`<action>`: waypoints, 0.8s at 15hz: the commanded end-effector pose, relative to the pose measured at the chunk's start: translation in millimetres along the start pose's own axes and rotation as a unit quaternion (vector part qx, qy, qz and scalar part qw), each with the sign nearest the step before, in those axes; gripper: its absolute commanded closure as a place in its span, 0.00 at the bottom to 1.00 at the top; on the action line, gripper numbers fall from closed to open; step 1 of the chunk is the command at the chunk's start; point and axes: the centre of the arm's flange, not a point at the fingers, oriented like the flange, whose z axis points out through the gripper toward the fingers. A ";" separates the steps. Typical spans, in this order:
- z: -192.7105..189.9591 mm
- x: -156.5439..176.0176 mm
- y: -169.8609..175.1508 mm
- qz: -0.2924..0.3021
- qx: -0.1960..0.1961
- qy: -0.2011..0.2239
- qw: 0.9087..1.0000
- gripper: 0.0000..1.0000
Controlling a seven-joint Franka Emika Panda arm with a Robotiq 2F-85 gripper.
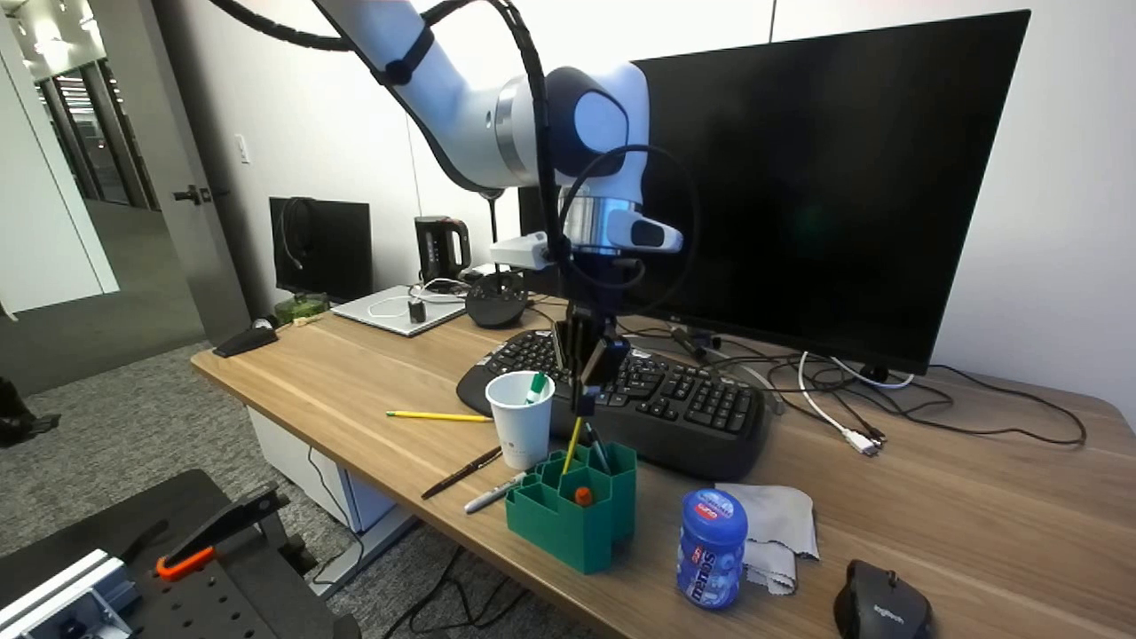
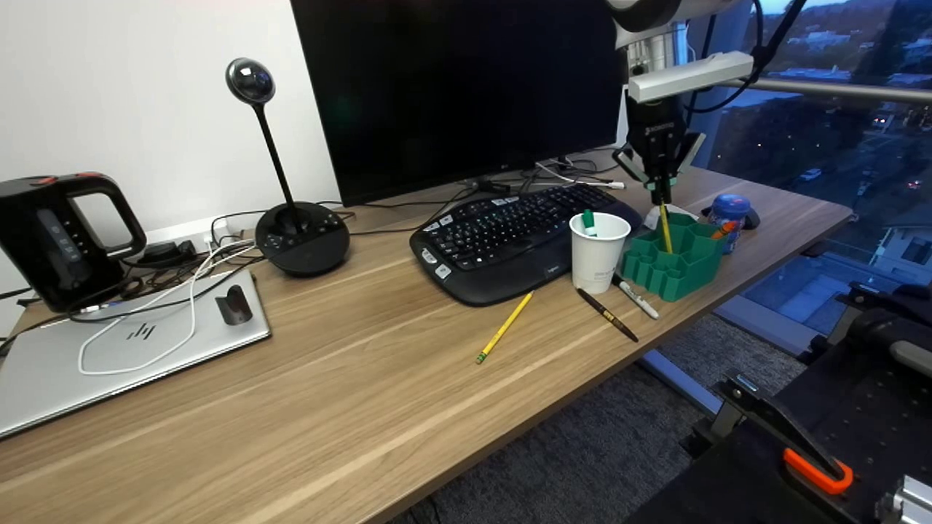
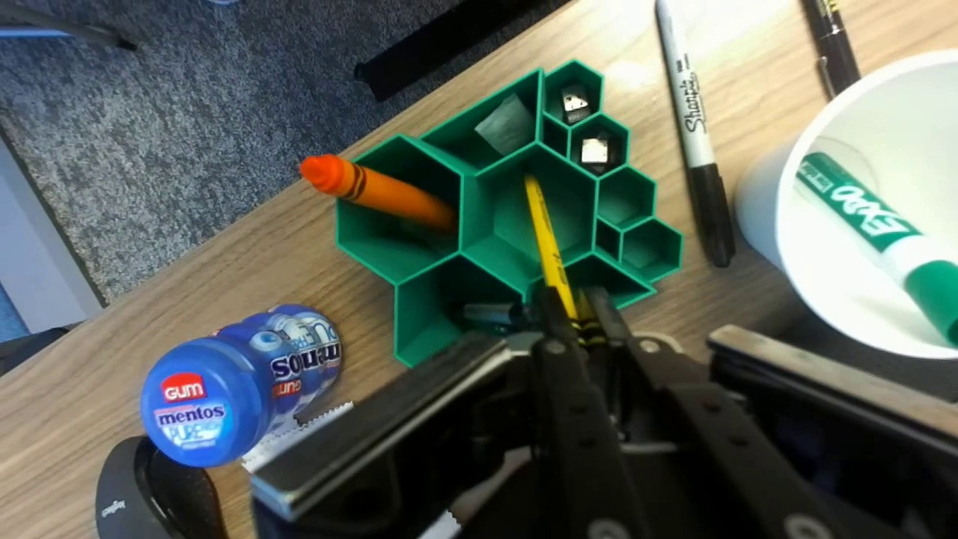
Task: Remove the pencil from the green stand
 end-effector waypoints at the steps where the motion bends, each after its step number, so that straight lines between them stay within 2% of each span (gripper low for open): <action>1: -17.8 -16.0 5.5 -0.005 -0.006 -0.003 1.000 0.98; 5: -34.3 -25.5 10.6 -0.023 -0.011 0.008 1.000 0.98; 9: -50.9 -40.9 17.5 -0.070 -0.036 0.025 0.997 0.98; 12: -70.4 -57.4 30.4 -0.106 -0.054 0.059 0.991 0.98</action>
